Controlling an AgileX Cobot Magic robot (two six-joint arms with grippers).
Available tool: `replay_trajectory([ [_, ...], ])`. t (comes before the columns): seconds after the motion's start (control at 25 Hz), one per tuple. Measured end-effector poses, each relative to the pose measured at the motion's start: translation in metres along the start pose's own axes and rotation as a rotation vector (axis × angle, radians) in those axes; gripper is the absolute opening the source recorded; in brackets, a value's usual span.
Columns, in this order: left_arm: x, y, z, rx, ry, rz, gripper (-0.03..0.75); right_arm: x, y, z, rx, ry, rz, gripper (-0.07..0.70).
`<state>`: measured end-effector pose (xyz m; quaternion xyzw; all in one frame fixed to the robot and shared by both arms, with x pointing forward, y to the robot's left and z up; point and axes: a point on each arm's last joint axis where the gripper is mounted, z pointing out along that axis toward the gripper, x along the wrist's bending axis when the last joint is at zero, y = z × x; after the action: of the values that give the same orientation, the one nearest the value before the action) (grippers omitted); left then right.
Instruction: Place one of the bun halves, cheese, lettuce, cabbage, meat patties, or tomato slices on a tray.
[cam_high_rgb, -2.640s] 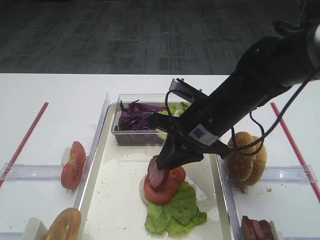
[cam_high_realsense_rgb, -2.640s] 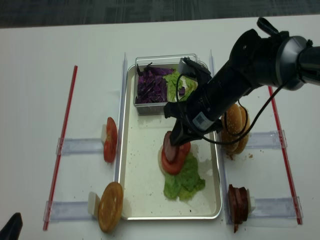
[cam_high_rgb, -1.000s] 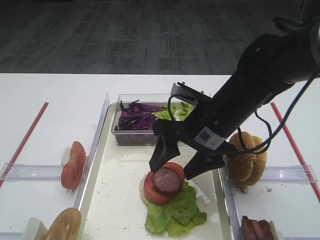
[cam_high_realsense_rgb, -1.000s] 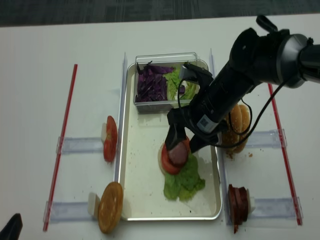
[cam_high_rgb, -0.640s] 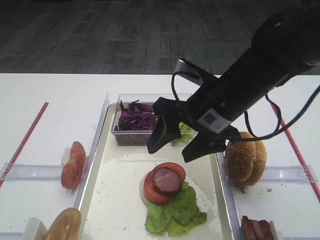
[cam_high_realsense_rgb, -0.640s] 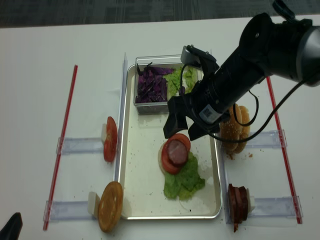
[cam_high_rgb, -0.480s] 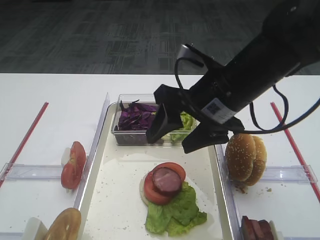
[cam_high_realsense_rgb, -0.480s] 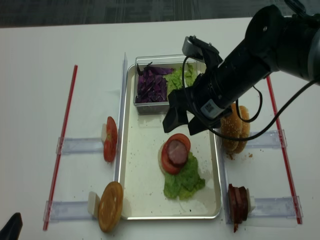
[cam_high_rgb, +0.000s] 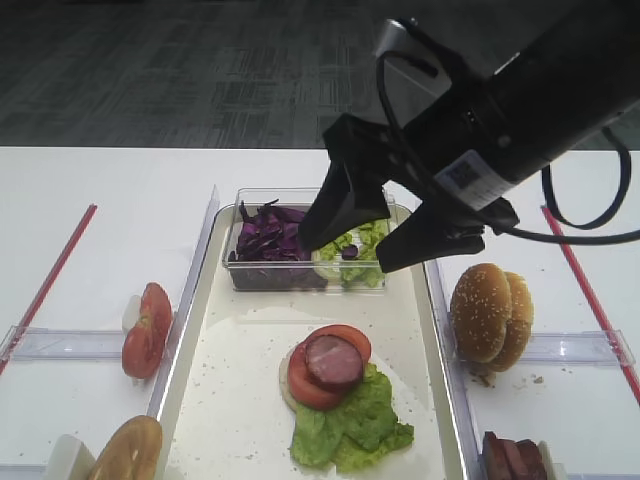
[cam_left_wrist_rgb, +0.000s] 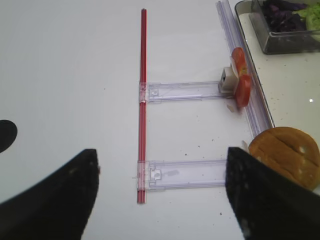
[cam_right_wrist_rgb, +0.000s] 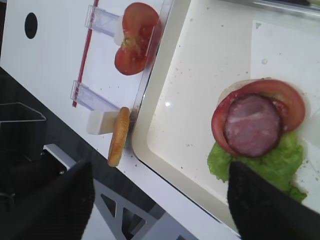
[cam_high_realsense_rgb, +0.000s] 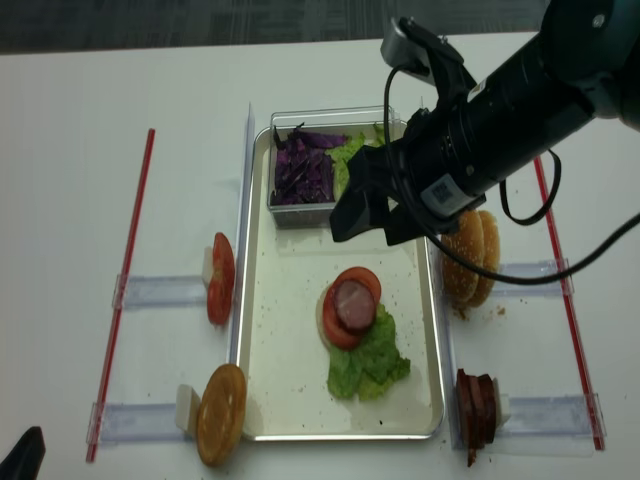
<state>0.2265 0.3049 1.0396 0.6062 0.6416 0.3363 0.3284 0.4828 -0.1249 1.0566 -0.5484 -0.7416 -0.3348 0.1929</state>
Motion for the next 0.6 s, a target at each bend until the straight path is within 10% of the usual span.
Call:
replay_trajectory([
  [0.6, 0.0, 0.0, 0.0, 0.0, 0.0, 0.0, 0.49, -0.032, -0.011, -0.02, 0.053, -0.445, -0.034, 0.571],
])
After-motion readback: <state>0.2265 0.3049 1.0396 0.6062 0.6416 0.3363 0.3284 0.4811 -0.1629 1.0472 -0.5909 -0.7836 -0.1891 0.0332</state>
